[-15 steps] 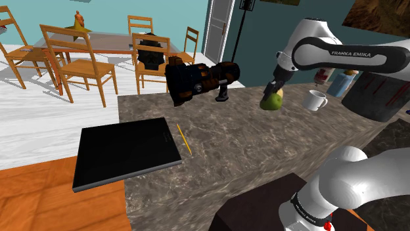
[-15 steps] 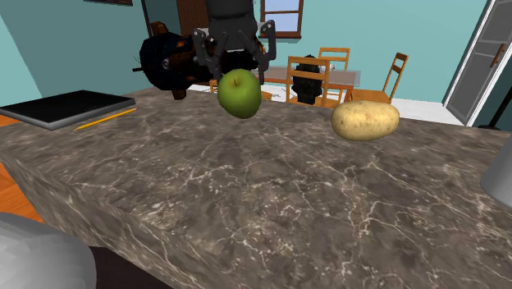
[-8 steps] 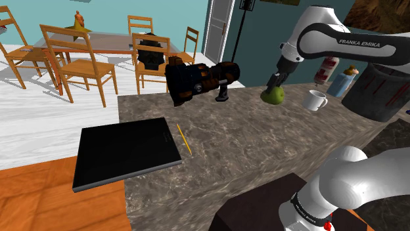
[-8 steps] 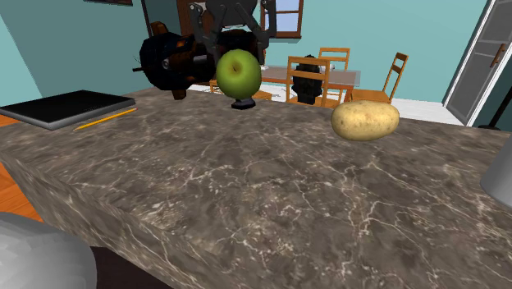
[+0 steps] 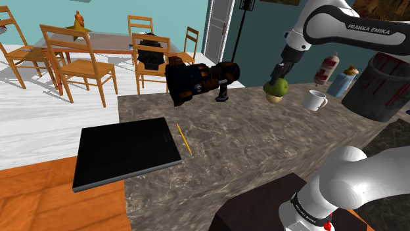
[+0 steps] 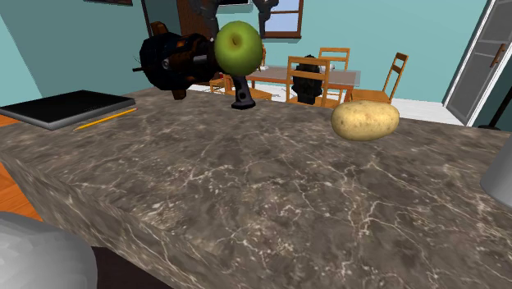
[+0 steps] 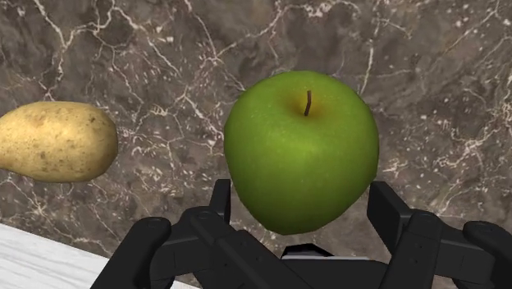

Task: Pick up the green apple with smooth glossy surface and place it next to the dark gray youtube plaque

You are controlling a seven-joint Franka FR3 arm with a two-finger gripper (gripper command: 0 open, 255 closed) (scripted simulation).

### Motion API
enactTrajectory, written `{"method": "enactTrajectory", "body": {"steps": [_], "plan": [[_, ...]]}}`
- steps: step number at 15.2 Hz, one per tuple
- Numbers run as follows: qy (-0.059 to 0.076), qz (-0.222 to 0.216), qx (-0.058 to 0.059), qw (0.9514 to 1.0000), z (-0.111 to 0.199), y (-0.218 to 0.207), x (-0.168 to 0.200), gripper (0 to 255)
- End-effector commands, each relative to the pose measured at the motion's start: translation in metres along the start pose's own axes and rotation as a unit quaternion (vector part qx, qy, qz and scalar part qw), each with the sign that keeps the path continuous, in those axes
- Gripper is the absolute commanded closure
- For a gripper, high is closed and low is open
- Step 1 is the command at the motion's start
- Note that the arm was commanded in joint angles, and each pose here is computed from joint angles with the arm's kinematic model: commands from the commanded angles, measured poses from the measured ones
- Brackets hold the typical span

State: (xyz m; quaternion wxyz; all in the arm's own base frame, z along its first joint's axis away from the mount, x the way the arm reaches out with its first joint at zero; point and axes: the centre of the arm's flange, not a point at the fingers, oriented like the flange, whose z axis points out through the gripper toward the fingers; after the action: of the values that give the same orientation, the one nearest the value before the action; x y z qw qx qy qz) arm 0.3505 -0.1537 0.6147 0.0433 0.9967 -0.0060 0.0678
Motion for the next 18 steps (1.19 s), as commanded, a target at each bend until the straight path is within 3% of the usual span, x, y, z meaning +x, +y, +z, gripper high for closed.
{"method": "enactTrajectory", "body": {"steps": [1, 6, 18], "plan": [[0.000, 0.000, 0.000, 1.0000, -0.010, 0.001, 0.001, 255], [0.000, 0.000, 0.000, 1.0000, -0.034, 0.003, 0.005, 255], [0.000, 0.000, 0.000, 1.0000, -0.049, -0.155, 0.008, 255]]}}
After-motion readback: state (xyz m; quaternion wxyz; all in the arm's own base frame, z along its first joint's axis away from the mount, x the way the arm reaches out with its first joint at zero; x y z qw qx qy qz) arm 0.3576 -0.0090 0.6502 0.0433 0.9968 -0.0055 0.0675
